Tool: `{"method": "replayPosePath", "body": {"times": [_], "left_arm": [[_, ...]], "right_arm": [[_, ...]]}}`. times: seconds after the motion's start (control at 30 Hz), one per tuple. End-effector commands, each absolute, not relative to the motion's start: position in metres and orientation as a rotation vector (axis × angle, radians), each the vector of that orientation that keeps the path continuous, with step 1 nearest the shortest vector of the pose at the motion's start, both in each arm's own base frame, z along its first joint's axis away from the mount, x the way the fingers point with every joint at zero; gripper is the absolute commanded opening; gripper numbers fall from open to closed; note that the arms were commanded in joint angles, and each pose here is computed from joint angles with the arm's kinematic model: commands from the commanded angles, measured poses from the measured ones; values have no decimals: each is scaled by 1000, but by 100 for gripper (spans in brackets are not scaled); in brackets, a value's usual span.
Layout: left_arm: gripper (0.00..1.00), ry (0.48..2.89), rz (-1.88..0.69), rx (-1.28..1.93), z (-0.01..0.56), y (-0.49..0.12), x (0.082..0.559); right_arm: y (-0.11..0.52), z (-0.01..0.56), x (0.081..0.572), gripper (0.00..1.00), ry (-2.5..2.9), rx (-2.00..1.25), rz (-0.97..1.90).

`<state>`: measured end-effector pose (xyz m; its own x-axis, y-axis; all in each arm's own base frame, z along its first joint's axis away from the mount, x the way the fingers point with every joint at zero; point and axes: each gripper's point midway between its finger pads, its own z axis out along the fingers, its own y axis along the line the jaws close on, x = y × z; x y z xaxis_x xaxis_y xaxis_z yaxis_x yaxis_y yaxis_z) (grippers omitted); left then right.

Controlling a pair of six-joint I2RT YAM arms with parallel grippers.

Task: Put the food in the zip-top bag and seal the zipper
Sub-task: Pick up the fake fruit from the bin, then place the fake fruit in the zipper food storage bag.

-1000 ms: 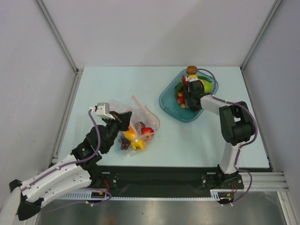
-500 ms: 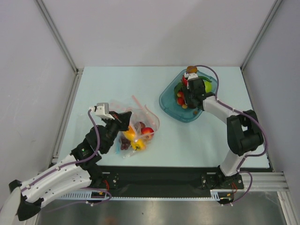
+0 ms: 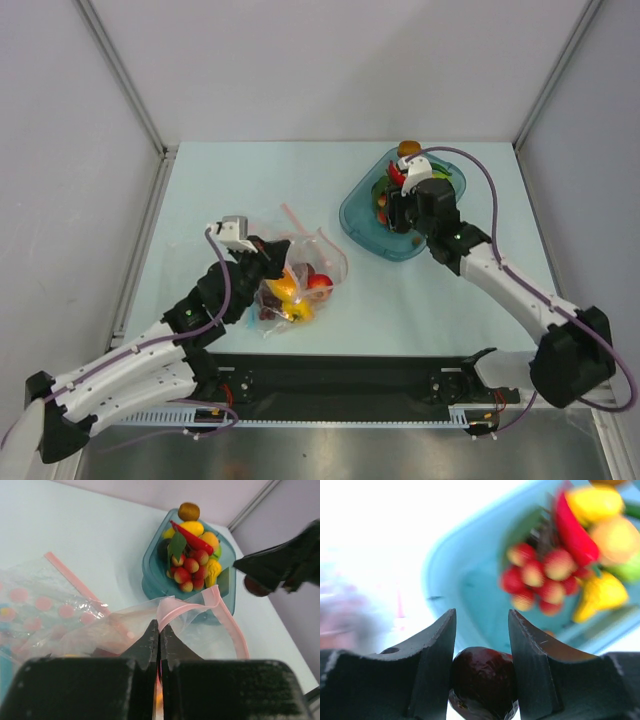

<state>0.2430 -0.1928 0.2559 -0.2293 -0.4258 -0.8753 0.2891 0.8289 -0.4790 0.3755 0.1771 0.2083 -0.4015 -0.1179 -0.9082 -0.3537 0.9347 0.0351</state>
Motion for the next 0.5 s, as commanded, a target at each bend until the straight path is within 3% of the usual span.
{"method": "replayPosePath", "body": {"times": [0.0, 0.27, 0.47], "left_arm": [[1, 1668, -697, -76, 270, -207, 248], [1, 1795, -721, 53, 250, -251, 256], [0, 1805, -753, 81, 250, -257, 253]], "right_arm": [[208, 275, 353, 26, 1750, -365, 475], [270, 340, 267, 23, 1435, -568, 765], [302, 348, 221, 24, 1231, -713, 960]]}}
